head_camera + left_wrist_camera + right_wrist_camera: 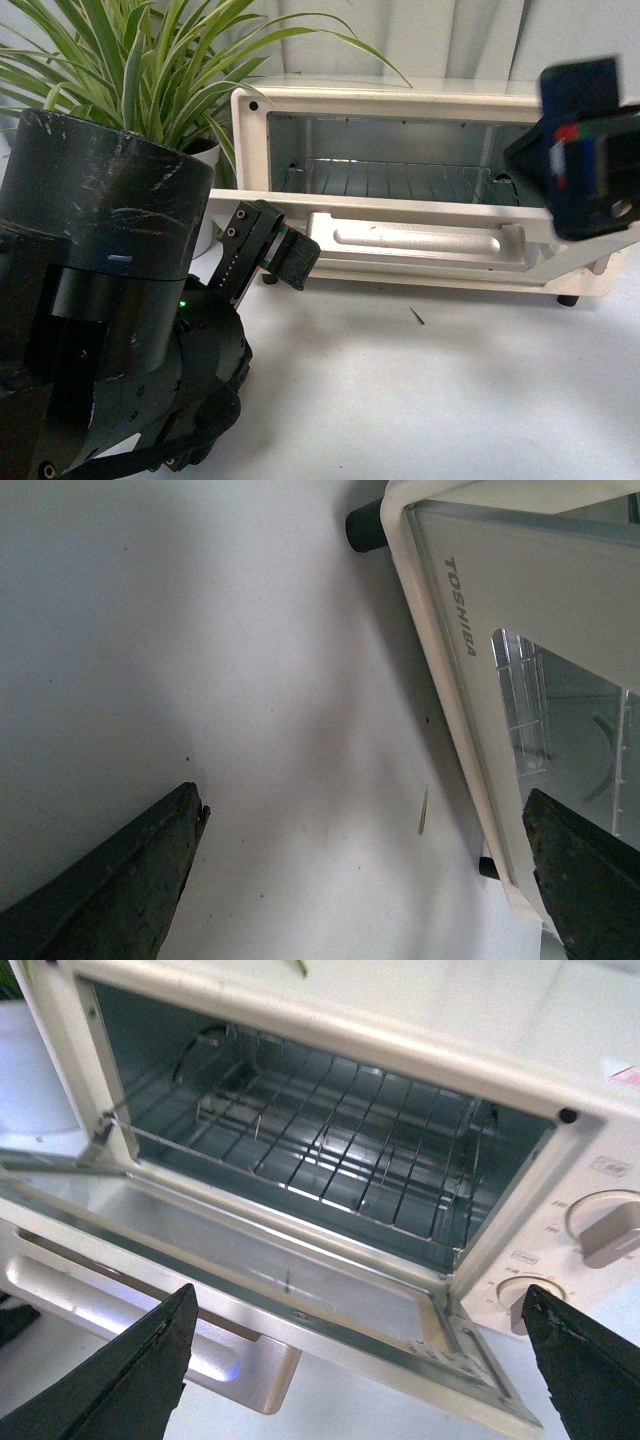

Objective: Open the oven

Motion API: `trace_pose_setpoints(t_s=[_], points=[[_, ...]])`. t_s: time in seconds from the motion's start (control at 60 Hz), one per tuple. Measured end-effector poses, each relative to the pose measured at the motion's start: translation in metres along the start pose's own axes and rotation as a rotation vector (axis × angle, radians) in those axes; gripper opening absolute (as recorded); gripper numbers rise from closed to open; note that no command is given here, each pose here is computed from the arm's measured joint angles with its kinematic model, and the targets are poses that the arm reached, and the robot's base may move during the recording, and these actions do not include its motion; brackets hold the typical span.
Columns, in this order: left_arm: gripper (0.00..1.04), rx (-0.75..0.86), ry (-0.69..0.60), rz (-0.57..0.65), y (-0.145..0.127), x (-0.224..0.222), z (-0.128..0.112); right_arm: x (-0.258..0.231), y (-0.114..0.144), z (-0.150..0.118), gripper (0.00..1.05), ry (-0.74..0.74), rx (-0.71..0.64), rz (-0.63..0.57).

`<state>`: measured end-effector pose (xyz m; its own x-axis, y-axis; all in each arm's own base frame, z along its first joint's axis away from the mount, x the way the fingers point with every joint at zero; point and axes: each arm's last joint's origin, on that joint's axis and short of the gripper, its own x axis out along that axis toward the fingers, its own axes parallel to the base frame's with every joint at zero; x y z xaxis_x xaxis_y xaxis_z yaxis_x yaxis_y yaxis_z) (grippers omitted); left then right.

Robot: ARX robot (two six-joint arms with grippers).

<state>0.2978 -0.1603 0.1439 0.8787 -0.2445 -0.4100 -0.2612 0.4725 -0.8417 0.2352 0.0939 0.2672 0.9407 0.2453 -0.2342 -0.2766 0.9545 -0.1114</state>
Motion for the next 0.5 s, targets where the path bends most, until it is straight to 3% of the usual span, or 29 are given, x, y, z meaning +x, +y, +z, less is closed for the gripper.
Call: trace_pose_setpoints(t_s=[0.267, 0.5], points=[[0.98, 0.028, -0.007, 0.015, 0.004, -0.004, 0.001, -0.036, -0.014, -0.002, 0.95, -0.09, 0.127, -0.022], [0.98, 0.076, -0.011, 0.028, 0.007, -0.008, 0.001, -0.044, -0.02, -0.009, 0.95, -0.097, 0.158, -0.039]])
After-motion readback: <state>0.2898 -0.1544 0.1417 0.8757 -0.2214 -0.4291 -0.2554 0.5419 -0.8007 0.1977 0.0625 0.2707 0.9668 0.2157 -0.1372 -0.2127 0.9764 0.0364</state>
